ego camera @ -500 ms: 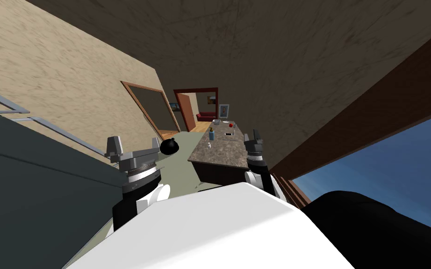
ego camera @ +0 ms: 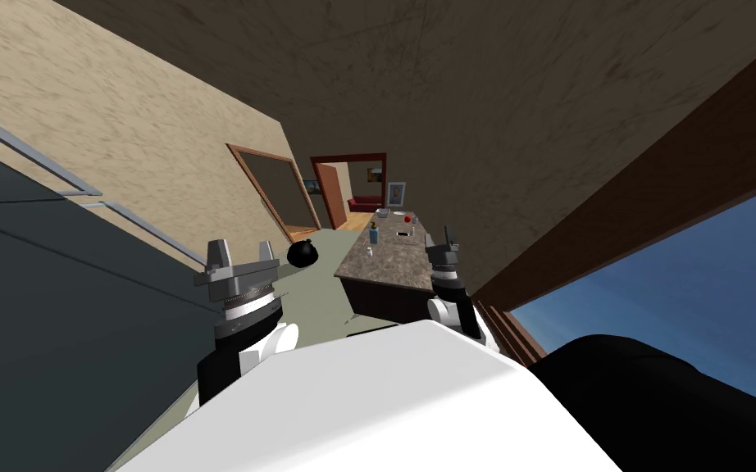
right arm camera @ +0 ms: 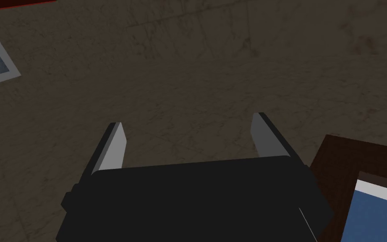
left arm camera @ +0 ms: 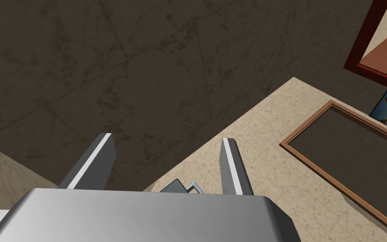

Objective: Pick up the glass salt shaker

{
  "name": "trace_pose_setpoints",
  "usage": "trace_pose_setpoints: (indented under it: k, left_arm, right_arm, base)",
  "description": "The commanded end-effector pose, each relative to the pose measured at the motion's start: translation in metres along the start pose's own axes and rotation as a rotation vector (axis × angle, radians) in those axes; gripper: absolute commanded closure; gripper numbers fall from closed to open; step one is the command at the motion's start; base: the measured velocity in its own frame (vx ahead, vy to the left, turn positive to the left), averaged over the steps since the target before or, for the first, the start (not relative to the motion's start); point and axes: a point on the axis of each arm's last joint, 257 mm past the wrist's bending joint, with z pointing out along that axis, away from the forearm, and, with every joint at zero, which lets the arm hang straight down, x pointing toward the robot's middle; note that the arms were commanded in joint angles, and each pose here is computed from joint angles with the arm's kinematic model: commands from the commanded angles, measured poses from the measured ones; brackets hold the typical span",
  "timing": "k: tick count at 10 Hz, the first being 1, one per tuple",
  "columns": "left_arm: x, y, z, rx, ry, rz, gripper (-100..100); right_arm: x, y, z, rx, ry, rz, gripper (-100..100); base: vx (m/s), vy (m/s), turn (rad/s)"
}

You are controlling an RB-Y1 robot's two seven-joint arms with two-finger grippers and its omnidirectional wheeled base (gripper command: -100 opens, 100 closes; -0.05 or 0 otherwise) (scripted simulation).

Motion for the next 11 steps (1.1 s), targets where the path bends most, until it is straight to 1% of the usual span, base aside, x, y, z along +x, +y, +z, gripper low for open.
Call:
trace_pose_setpoints:
  k: [1,2,3,4,5,6,7,8,9,10,11]
  left_arm:
    - [0.000,0.000,0.000,0.000,0.000,0.000,0]
    - [0.000,0.000,0.000,0.000,0.000,0.000,0]
    - [0.000,0.000,0.000,0.000,0.000,0.000,0]
    - [0.000,0.000,0.000,0.000,0.000,0.000,0]
    - [0.000,0.000,0.000,0.000,0.000,0.000,0]
    - [0.000,0.000,0.000,0.000,0.000,0.000,0]
    - [0.000,0.000,0.000,0.000,0.000,0.000,0]
    - [0.000,0.000,0.000,0.000,0.000,0.000,0]
    - [0.000,0.000,0.000,0.000,0.000,0.000,0]
    - [0.000,0.000,0.000,0.000,0.000,0.000,0]
    - [0.000,0.000,0.000,0.000,0.000,0.000,0]
  right_arm:
    - [0.000,-0.004,0.002,-0.001,-0.003,0.046,-100]
    - [-0.002,-0.004,0.002,-0.001,-0.008,0.056,-100]
    - [-0.002,-0.009,0.003,-0.001,-0.009,0.092,-100]
    - [-0.003,-0.009,0.003,-0.001,-0.016,0.105,-100]
    - [-0.003,-0.015,0.005,0.001,-0.017,0.138,-100]
    - [-0.006,-0.015,0.005,0.001,-0.027,0.157,-100]
    - [-0.005,-0.021,0.007,0.004,-0.026,0.187,-100]
    - [-0.009,-0.022,0.006,0.005,-0.041,0.214,-100]
    - [-0.008,-0.029,0.008,0.010,-0.039,0.240,-100]
    - [-0.012,-0.030,0.008,0.010,-0.054,0.266,-100]
    - [-0.011,-0.038,0.010,0.017,-0.051,0.290,-100]
  base:
    - [-0.022,0.007,0.092]
    - [-0.013,0.001,0.040]
    - [-0.019,0.001,0.073]
    - [-0.019,0.001,0.054]
    - [-0.029,0.004,0.128]
    - [-0.022,0.000,0.044]
    - [-0.023,0.003,0.076]
    - [-0.023,0.003,0.062]
    - [-0.028,0.003,0.125]
    - [-0.011,-0.002,0.040]
    - [0.013,0.017,0.048]
